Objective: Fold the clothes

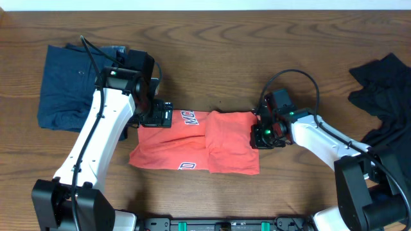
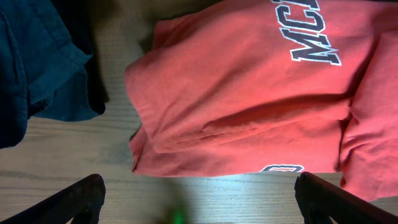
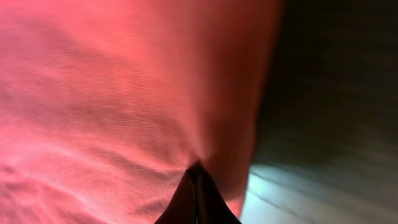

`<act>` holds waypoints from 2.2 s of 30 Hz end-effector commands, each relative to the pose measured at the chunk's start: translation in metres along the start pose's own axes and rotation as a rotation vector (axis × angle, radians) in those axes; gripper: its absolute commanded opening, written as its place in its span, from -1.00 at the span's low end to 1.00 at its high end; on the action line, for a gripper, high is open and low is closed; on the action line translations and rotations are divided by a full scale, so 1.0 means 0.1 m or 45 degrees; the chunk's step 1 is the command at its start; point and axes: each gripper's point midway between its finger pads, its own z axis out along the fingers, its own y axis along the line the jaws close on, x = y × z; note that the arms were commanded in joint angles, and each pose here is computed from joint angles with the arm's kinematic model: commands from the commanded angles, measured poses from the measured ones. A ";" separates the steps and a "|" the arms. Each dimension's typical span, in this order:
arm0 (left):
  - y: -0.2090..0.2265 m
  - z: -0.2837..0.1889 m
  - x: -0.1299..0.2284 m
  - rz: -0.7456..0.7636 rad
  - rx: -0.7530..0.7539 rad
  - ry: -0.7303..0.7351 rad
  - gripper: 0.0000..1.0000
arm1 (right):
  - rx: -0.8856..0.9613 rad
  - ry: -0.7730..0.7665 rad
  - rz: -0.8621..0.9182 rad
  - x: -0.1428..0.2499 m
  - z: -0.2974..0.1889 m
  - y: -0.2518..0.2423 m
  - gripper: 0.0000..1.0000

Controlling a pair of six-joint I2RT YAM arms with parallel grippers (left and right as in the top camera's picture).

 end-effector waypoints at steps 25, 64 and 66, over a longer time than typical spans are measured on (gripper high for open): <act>-0.62 1.21 0.19 -0.095 0.613 0.090 0.96 | 0.627 -0.116 0.196 0.03 -0.37 -1.10 -0.97; -0.69 0.58 0.39 -0.003 0.480 0.401 -0.88 | 0.514 -0.118 0.111 0.02 -0.45 -0.91 -0.97; -0.77 0.35 0.29 0.041 0.490 0.330 -0.88 | 0.469 -0.127 0.088 0.01 -0.47 -0.84 -0.97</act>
